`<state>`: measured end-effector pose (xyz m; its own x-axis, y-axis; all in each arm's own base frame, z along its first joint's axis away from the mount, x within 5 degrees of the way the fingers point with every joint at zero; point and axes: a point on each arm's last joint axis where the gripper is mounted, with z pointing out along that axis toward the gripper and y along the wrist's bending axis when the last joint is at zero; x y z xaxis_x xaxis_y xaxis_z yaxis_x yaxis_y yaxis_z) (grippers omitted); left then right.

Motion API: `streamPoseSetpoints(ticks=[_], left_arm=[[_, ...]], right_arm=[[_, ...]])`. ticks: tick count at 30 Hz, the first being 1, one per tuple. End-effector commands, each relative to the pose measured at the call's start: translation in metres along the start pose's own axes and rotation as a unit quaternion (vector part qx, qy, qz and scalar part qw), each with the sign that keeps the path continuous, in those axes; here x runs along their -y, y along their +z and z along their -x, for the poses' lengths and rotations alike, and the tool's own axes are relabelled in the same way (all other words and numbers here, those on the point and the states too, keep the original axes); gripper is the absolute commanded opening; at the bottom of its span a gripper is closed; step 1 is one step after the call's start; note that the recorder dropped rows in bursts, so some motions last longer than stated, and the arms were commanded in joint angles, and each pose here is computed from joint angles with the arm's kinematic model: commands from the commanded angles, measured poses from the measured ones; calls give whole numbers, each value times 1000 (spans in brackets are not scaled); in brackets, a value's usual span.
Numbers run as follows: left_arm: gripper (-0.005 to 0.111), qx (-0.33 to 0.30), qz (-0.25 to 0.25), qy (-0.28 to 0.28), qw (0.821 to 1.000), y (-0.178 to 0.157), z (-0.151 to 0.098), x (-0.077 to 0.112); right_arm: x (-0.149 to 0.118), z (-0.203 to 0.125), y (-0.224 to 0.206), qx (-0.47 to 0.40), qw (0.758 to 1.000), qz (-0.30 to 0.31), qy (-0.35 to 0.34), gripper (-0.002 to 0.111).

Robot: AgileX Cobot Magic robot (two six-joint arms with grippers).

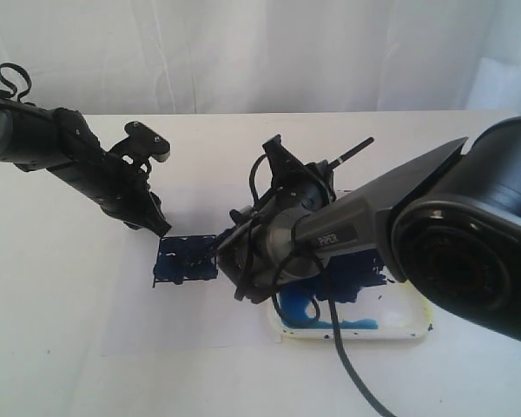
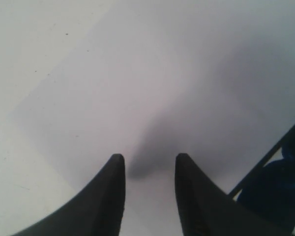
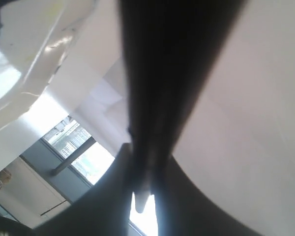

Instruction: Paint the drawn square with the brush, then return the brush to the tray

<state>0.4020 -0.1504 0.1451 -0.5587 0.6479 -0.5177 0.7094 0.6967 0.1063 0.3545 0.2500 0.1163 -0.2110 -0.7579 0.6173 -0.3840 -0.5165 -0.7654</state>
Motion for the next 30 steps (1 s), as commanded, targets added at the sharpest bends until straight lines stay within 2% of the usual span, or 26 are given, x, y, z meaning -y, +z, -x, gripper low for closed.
streamPoseSetpoints(ticks=[1,14,20,23,30], left_arm=[[40,-19,-16,3,1000,0,-5,2],[40,-19,-16,3,1000,0,-5,2],[40,-19,-16,6,1000,0,-5,2],[40,-19,-16,7,1000,0,-5,2],[40,-19,-16,11,1000,0,-5,2]], right_arm=[[11,-3,4,-11,1000,-4,6,0],[7,-3,5,-15,1000,19,10,0],[-8,9,8,-13,999,28,-8,0],[-13,14,9,-13,1000,27,-4,0],[-6,14,10,-8,1000,1,-29,0]])
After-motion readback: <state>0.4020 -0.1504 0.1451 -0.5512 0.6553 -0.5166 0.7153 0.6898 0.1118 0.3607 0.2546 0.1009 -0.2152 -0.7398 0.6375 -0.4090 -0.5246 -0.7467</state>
